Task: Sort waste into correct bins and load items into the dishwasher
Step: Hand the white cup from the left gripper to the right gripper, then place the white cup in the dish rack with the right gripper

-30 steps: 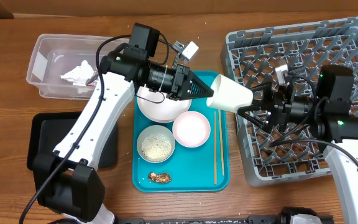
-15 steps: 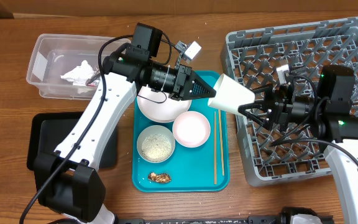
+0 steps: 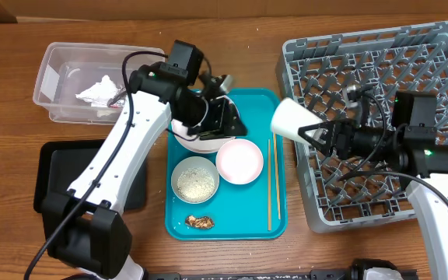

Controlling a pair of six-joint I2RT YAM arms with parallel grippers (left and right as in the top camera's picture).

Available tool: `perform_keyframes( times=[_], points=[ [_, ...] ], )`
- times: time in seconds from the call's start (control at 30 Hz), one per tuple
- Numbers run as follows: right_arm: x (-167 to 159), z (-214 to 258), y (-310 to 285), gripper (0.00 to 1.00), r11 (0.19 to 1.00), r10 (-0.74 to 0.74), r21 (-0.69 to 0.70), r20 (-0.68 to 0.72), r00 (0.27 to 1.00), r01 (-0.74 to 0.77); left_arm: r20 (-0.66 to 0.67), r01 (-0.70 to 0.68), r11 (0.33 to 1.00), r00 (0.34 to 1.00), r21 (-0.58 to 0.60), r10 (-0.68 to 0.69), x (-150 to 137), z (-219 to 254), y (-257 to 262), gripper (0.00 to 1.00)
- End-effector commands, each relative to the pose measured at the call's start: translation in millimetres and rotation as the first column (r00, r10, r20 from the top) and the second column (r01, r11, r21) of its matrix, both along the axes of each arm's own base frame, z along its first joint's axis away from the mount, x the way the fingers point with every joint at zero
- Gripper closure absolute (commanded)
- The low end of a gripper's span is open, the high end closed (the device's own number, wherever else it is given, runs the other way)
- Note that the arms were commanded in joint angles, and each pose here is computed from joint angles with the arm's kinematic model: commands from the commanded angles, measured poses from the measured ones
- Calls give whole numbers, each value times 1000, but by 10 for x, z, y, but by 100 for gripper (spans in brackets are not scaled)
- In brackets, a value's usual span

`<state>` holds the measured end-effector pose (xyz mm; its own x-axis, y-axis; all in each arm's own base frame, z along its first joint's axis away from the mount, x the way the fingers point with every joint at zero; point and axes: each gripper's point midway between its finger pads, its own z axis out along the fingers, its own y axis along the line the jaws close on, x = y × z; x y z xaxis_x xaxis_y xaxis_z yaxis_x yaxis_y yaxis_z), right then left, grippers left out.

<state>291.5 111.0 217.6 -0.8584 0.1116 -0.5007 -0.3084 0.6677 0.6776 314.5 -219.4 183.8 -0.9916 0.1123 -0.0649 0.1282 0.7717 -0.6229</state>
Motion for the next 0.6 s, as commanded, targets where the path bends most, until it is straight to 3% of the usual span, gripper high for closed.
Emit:
perform_keyframes(
  times=[0.0,0.1,0.27,0.57],
  points=[
    [253,99,-640,96,902,-298,-310,52,953,299,208,-151,949,973,278,94,167,145,659,55],
    [218,270,-1166,96,742,-518,-457,74,852,491,310,-286,872,936,397,166,144,341,1099,55],
    [68,447,-1884,96,499,-750,-545,118,650,674,415,-368,828,891,424,183,61,617,1329,53],
    [-363,23,-2891,96,253,-955,-635,-44,293,730,428,-373,830,885,416,183,15,680,1336,51]
  ],
)
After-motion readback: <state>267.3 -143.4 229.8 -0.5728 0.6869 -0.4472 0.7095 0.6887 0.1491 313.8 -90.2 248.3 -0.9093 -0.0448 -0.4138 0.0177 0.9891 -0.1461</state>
